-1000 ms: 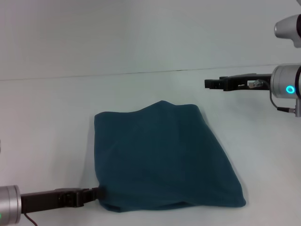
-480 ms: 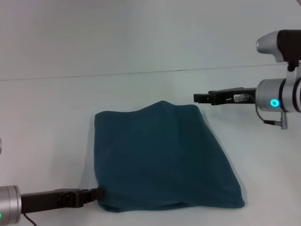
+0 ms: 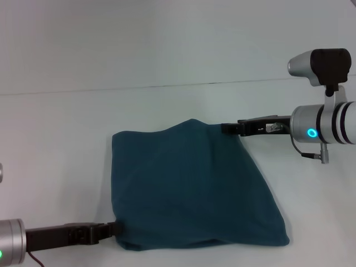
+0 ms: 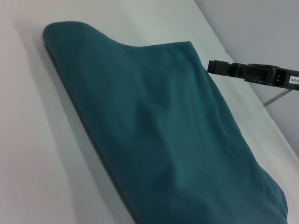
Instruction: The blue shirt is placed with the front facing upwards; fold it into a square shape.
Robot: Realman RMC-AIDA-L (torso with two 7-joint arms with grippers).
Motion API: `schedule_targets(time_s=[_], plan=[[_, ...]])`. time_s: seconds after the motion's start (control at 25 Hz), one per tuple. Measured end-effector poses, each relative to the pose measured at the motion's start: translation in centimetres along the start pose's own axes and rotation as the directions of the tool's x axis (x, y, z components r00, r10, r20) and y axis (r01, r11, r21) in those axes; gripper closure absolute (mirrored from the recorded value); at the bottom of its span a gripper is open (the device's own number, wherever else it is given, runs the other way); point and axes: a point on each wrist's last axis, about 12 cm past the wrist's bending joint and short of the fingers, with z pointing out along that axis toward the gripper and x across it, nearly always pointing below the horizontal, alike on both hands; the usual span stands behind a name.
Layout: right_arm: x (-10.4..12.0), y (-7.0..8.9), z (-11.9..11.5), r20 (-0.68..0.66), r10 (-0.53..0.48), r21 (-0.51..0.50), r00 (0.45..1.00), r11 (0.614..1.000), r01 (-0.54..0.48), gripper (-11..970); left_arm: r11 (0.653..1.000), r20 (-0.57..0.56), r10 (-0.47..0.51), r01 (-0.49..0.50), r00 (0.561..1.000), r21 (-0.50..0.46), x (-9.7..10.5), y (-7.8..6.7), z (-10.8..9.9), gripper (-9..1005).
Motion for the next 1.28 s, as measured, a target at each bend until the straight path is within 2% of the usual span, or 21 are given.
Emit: schedule_targets(time_s=[0.08, 0.16, 0.6, 0.8, 1.04, 1.28], plan=[[0.14, 0.03, 0.11, -0.003, 0.004, 0.002, 1.000, 1.000, -0.004, 367, 1.000, 0.000, 0.000, 0.000, 1.000, -0.001, 0.01, 0.01, 0.02, 983], [0.29, 0.06, 0.26, -0.005, 0.008, 0.006, 1.000, 1.000, -0.008, 444, 1.000, -0.001, 0.001, -0.001, 1.000, -0.001, 0.00, 0.00, 0.04, 983], [0.61, 0.20, 0.50, -0.011, 0.014, 0.006, 1.000, 1.000, -0.014, 483, 1.000, 0.001, 0.005, -0.005, 1.000, -0.004, -0.17, 0.01, 0.09, 983], [0.58, 0.22, 0.52, -0.012, 0.012, 0.007, 1.000, 1.000, -0.012, 725, 1.000, 0.001, 0.001, -0.001, 1.000, -0.005, -0.14, 0.06, 0.24, 983], [0.51, -0.17, 0.28, 0.010, 0.027, 0.021, 1.000, 0.999, -0.027, 919, 1.000, 0.000, 0.006, -0.006, 1.000, -0.004, -0.16, 0.05, 0.26, 983], [0.24, -0.68, -0.09, 0.023, 0.036, 0.032, 0.999, 0.999, -0.037, 952, 1.000, 0.001, 0.001, -0.001, 1.000, -0.006, 0.05, 0.14, 0.15, 982]])
